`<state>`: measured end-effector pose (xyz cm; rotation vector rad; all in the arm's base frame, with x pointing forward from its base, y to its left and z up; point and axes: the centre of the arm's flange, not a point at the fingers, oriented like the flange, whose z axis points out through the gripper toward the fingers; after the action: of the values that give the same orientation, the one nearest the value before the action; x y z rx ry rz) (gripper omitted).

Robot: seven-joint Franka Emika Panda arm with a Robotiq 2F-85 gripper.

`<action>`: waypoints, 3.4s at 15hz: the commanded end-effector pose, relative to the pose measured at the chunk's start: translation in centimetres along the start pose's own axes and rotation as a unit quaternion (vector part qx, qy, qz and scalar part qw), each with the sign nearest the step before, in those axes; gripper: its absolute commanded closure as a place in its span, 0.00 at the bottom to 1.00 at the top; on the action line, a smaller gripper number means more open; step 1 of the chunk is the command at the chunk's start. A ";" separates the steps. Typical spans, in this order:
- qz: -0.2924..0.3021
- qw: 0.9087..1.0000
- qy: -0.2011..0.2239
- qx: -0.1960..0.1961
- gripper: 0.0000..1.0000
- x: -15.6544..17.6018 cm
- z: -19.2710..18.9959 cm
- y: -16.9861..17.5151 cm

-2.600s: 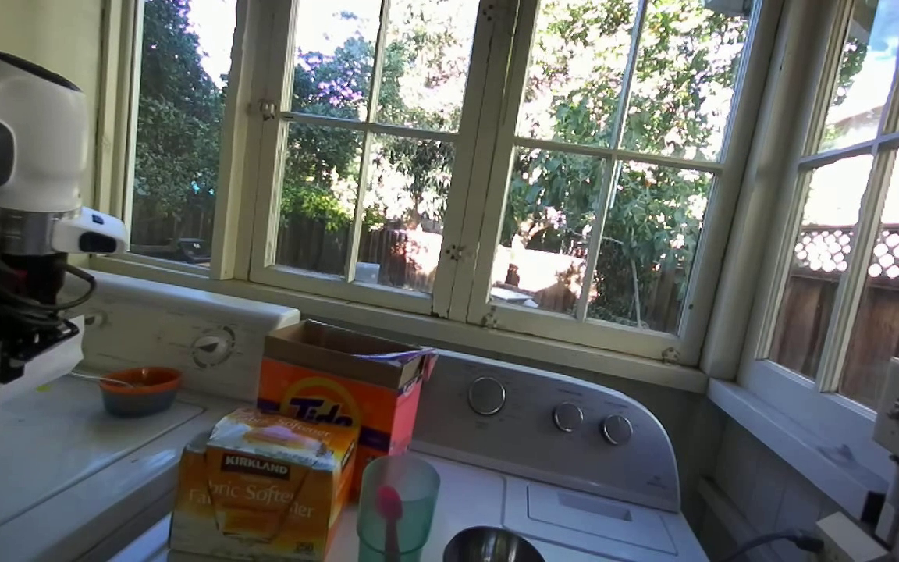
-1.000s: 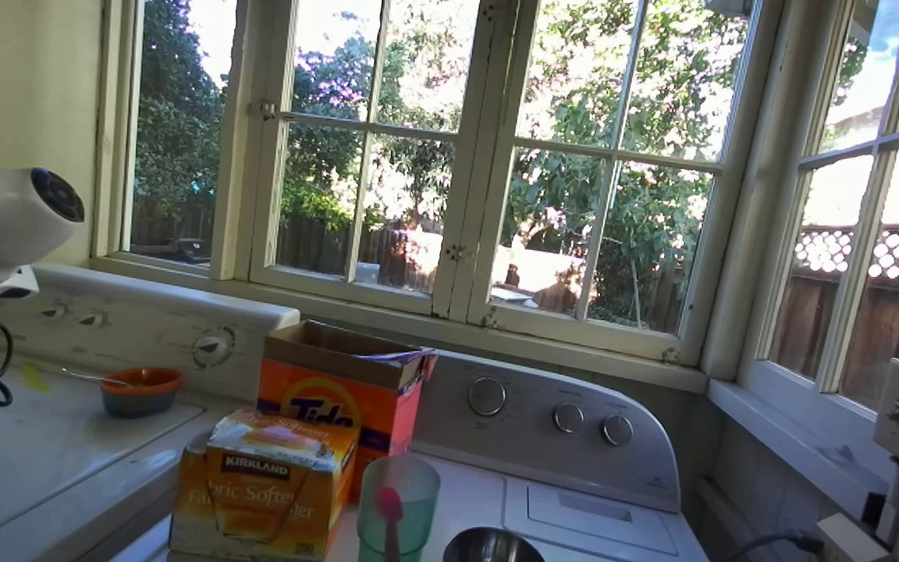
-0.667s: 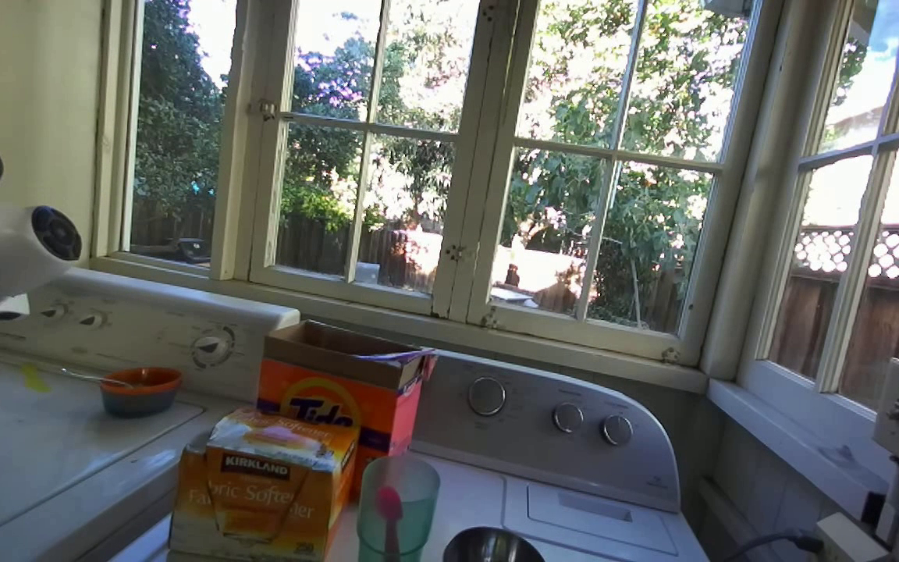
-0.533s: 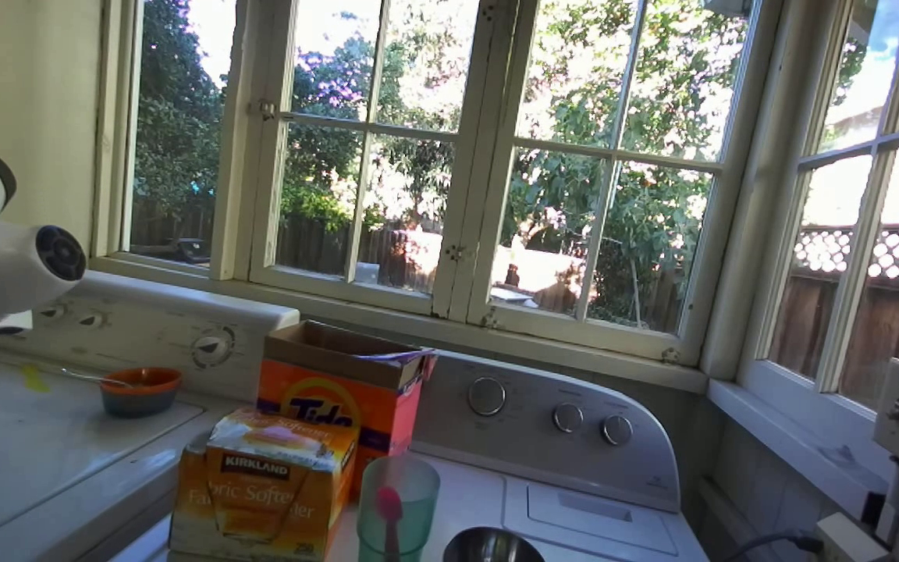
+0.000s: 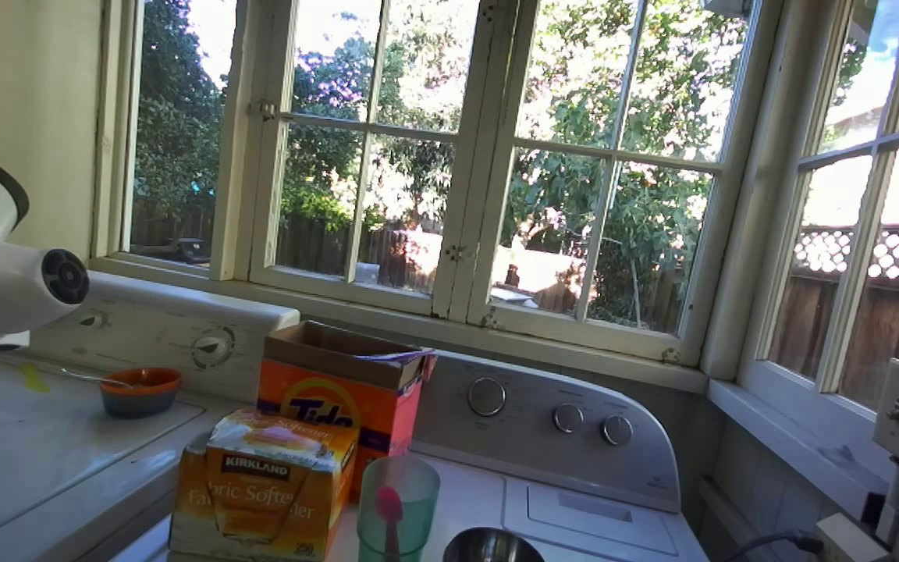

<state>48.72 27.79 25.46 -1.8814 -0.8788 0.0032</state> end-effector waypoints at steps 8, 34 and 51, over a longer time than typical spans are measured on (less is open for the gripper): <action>0.083 0.995 0.004 0.062 1.00 -0.7 3.6 3.7; 0.105 0.988 -0.080 -0.079 1.00 2.5 8.8 0.8; 0.213 0.967 -0.061 -0.123 1.00 2.4 8.5 2.7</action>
<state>48.50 34.38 21.03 -2.2009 -0.6175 0.2403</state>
